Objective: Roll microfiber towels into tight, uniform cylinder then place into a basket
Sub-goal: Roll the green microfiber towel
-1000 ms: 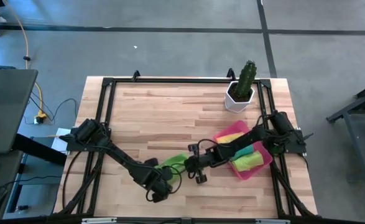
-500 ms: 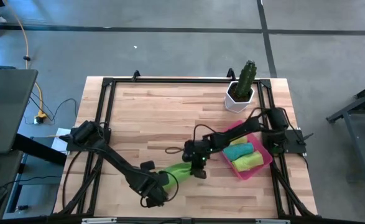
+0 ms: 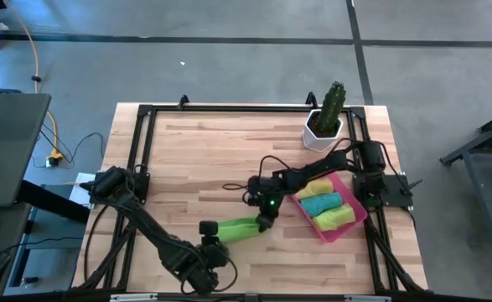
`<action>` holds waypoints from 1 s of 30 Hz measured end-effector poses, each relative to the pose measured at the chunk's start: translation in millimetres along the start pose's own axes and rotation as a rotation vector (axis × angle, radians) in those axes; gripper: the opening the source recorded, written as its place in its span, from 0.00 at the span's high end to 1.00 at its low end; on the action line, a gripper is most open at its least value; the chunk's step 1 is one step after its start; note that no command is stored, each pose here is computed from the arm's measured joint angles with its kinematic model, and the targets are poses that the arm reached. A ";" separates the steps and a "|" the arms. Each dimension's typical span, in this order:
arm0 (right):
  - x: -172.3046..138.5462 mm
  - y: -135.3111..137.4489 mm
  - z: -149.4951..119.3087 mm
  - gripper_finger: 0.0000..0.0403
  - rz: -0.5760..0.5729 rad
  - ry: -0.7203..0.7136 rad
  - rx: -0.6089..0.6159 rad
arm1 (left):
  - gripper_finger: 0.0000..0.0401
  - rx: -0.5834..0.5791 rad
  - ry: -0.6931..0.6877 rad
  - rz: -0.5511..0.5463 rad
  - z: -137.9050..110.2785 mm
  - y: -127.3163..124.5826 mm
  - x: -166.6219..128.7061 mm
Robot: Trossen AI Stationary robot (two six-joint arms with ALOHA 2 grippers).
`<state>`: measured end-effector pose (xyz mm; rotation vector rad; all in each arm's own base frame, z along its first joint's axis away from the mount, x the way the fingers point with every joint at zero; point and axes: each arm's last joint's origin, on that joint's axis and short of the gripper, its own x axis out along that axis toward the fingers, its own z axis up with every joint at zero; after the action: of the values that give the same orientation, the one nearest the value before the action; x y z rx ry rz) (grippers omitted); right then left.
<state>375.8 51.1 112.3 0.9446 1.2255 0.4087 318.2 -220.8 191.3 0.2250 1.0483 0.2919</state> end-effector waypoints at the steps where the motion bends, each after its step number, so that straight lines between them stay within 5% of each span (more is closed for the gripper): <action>1: -1.4 -0.5 0.8 0.99 0.012 0.005 0.010 | 0.75 0.012 -0.011 -0.008 0.7 -1.4 -0.5; 11: -7.1 -3.4 4.0 0.99 0.045 0.015 0.072 | 0.75 -0.013 0.022 -0.034 2.0 -6.6 19.5; 25: -6.7 -3.1 3.2 0.99 0.024 0.010 0.031 | 0.75 0.010 0.133 0.116 -6.5 15.3 52.3; 30: -6.5 -2.7 3.8 0.99 0.007 -0.007 -0.001 | 0.75 -0.040 0.244 0.027 -13.2 23.6 67.0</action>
<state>376.6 43.4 114.3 0.9493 1.2160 0.4117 334.9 -175.2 137.8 0.1702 1.2802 0.3710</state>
